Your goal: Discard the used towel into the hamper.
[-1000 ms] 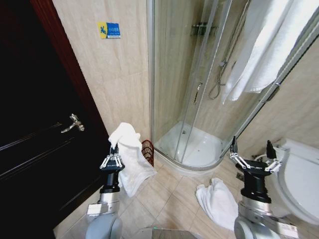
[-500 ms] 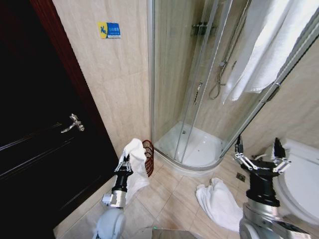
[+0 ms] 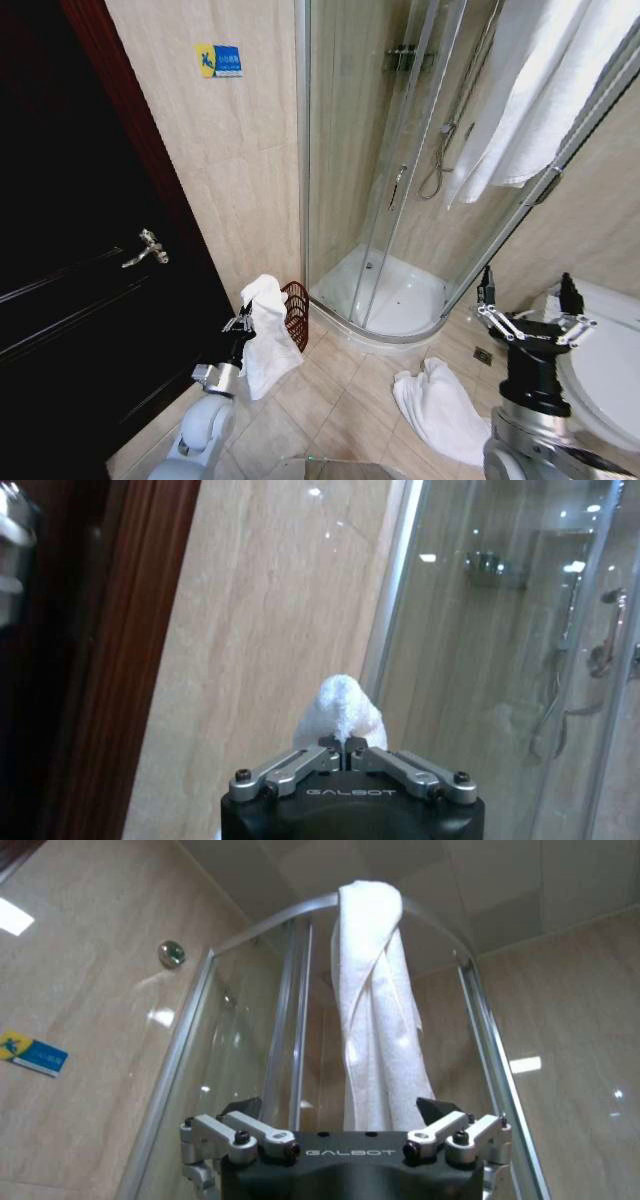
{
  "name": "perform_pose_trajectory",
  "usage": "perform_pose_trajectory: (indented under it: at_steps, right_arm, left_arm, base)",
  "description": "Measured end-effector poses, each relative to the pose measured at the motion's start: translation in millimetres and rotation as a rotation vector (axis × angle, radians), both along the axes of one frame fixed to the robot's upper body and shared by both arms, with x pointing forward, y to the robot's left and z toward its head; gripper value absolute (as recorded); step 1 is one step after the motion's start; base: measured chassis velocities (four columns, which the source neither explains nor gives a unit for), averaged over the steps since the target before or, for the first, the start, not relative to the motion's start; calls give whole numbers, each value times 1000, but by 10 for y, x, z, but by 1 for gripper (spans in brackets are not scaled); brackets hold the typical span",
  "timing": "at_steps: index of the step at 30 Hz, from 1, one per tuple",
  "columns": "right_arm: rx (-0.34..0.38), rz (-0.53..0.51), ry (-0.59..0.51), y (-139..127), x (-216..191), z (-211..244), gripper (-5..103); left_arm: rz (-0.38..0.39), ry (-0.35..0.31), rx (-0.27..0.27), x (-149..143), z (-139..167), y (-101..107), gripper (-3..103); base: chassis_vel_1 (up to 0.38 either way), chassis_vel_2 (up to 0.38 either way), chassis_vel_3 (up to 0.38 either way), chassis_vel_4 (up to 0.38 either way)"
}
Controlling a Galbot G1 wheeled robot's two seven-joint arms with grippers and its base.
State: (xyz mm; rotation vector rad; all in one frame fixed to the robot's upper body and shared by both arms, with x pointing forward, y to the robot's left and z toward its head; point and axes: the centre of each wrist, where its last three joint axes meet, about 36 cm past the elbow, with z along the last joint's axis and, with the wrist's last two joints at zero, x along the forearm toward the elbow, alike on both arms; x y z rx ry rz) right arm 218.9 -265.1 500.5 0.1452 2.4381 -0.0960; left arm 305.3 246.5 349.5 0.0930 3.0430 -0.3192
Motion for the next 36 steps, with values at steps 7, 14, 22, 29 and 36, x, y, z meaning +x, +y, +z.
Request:
perform_pose_trajectory:
  at_steps: [7,14,22,29,36]
  right_arm:
    - [-9,5,-8,1,-7,-9,100]
    - [-26,20,-15,1,-9,-33,100]
    - [-63,78,-45,2,-4,-54,100]
    - [-74,101,-60,7,-1,-56,100]
    - [-75,147,-100,23,34,-42,100]
  left_arm:
    - [11,7,-12,59,-50,-12,1]
    - [20,10,-20,66,-62,-27,1]
    - [22,9,-29,112,-78,-52,1]
    - [21,36,-47,186,-179,-80,1]
    - [8,63,-55,322,-276,-135,1]
  base:
    - [-126,120,138,-118]
    - [-106,127,110,-112]
    - [-74,86,92,-91]
    - [-77,72,72,-69]
    - [-72,78,77,-77]
